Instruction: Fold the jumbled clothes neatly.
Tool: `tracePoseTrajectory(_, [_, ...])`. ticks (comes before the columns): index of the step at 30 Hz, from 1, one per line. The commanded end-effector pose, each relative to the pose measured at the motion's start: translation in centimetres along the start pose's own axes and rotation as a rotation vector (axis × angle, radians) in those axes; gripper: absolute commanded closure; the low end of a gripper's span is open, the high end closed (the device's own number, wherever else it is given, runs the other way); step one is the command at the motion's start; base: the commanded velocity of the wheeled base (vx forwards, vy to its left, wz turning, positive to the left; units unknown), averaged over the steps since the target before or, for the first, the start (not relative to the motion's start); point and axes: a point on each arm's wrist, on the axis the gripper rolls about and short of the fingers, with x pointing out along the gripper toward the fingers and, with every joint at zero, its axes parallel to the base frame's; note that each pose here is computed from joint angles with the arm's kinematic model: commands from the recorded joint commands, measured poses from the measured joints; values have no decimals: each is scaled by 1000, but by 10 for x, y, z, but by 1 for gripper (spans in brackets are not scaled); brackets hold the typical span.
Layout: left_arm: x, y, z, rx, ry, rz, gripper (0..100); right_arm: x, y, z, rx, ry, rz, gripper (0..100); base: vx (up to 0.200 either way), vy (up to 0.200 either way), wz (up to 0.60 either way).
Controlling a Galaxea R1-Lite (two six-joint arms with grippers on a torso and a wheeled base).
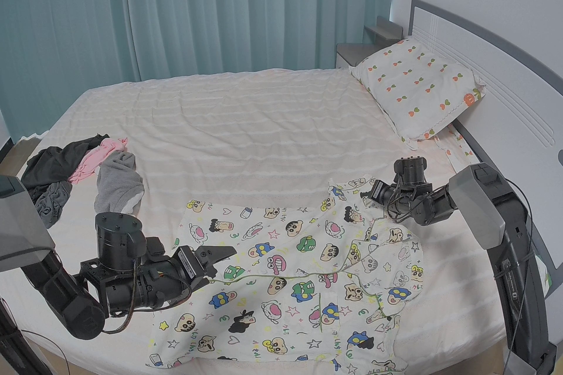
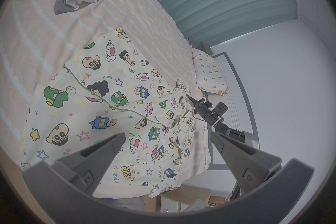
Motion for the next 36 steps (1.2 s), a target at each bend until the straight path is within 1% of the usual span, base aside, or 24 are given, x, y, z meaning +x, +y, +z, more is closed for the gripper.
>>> tracePoseTrajectory(1, [1, 2, -1, -3, 6, 9, 0, 1, -3, 8, 4, -39, -17, 100, 0, 0, 0])
tracePoseTrajectory(3, [1, 2, -1, -3, 6, 9, 0, 0, -6, 15, 9, -59, -28, 100, 0, 0, 0])
tracePoseTrajectory(10, [1, 2, -1, -2, 4, 9, 0, 1, -8, 19, 11, -73, -28, 100, 0, 0, 0])
tracePoseTrajectory(17, [2, 2, -1, -3, 4, 10, 0, 0, -10, 15, 7, -53, -42, 100, 0, 0, 0])
tracePoseTrajectory(20, [2, 3, -1, -5, 4, 13, 0, -3, -9, 13, 5, -25, -60, 100, 0, 0, 0])
tracePoseTrajectory(21, [2, 3, 0, -5, 3, 12, 0, -4, -8, 13, 3, -17, -67, 0, 0, 0, 0])
tracePoseTrajectory(25, [2, 2, 0, -2, -2, 3, 0, -8, -4, 19, 0, -32, -55, 0, 0, 0, 0])
tracePoseTrajectory(27, [2, 2, 0, -2, -2, 3, 0, -6, -3, 17, -3, -39, -51, 0, 0, 0, 0])
tracePoseTrajectory(32, [2, 2, 0, -1, -8, 5, 0, -8, -3, 21, 3, -68, -63, 0, 0, 0, 0])
tracePoseTrajectory(34, [2, 2, 0, -2, -19, 14, 0, -19, -5, 28, 15, -95, -113, 0, 0, 0, 0])
tracePoseTrajectory(36, [1, 3, 0, -3, -18, 16, 0, -37, -6, 33, 33, -95, -152, 0, 0, 0, 0])
